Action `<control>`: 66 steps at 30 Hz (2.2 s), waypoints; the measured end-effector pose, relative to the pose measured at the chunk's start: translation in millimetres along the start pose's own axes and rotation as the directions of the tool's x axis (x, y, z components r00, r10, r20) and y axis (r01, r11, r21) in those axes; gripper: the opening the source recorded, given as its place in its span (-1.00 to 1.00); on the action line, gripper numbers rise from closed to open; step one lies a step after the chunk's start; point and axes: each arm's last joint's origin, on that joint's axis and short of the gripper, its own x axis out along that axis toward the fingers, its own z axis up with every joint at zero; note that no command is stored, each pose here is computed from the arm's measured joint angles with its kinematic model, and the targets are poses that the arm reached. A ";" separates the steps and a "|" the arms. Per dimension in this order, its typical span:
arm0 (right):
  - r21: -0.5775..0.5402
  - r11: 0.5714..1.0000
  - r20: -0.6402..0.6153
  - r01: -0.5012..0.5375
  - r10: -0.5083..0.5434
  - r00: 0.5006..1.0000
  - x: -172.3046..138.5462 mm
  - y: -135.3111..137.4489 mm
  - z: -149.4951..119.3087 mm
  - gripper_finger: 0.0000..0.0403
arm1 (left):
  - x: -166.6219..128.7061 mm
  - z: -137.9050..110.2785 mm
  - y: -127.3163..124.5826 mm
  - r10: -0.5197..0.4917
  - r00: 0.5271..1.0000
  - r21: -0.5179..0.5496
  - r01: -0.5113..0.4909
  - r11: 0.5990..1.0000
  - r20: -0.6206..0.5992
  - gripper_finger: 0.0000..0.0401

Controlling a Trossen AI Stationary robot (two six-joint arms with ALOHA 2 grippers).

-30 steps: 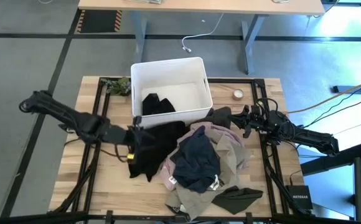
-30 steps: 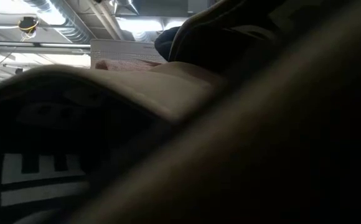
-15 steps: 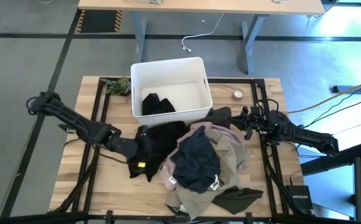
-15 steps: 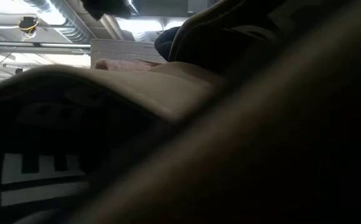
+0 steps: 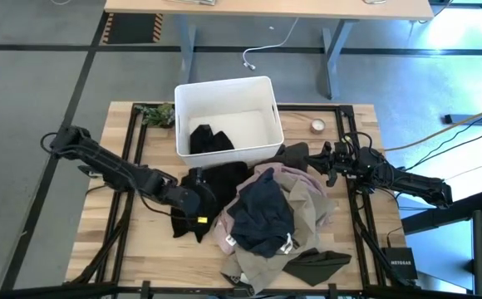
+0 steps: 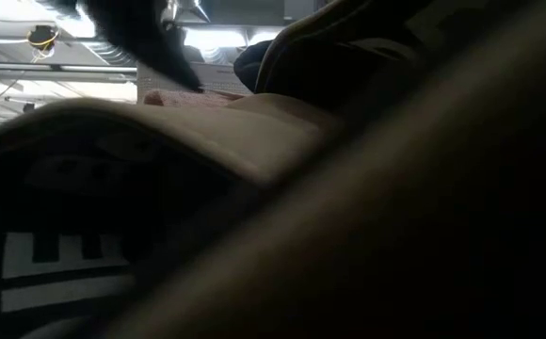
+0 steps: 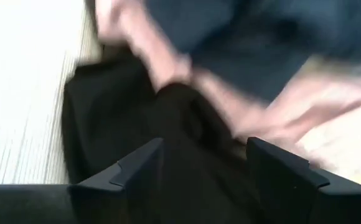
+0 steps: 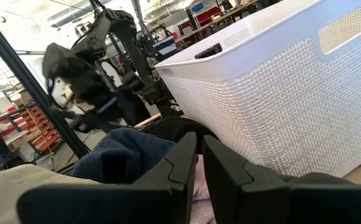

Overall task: Sort clothes
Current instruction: Put the black jacket into the white laundry bin

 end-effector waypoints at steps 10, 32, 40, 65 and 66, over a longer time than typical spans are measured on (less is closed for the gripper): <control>0.000 1.000 0.000 0.001 -0.001 1.000 0.0 0.0 0.0 -0.77 | 48.5 -22.4 -5.0 0.102 0.973 0.111 -0.080 0.991 -0.209 0.13; 0.000 1.000 0.008 0.026 -0.026 1.000 0.0 -1.0 -0.1 -0.77 | 99.2 -45.0 -28.8 0.077 0.947 0.220 -0.006 0.976 -0.312 -0.91; 0.000 1.000 0.009 0.030 -0.030 1.000 0.0 -1.1 -0.1 -0.77 | 80.4 -29.1 -40.2 -0.019 0.909 0.298 0.156 0.942 -0.417 -0.90; -0.035 0.995 0.015 0.090 -0.089 0.996 4.8 -3.4 0.0 -0.77 | -80.0 110.6 57.3 0.437 0.821 0.160 -0.518 0.840 0.367 -0.94; -0.042 0.995 0.021 0.087 -0.086 0.996 4.8 -3.2 0.6 -0.77 | -87.5 114.9 66.2 0.459 0.793 0.121 -0.543 0.831 0.400 -0.94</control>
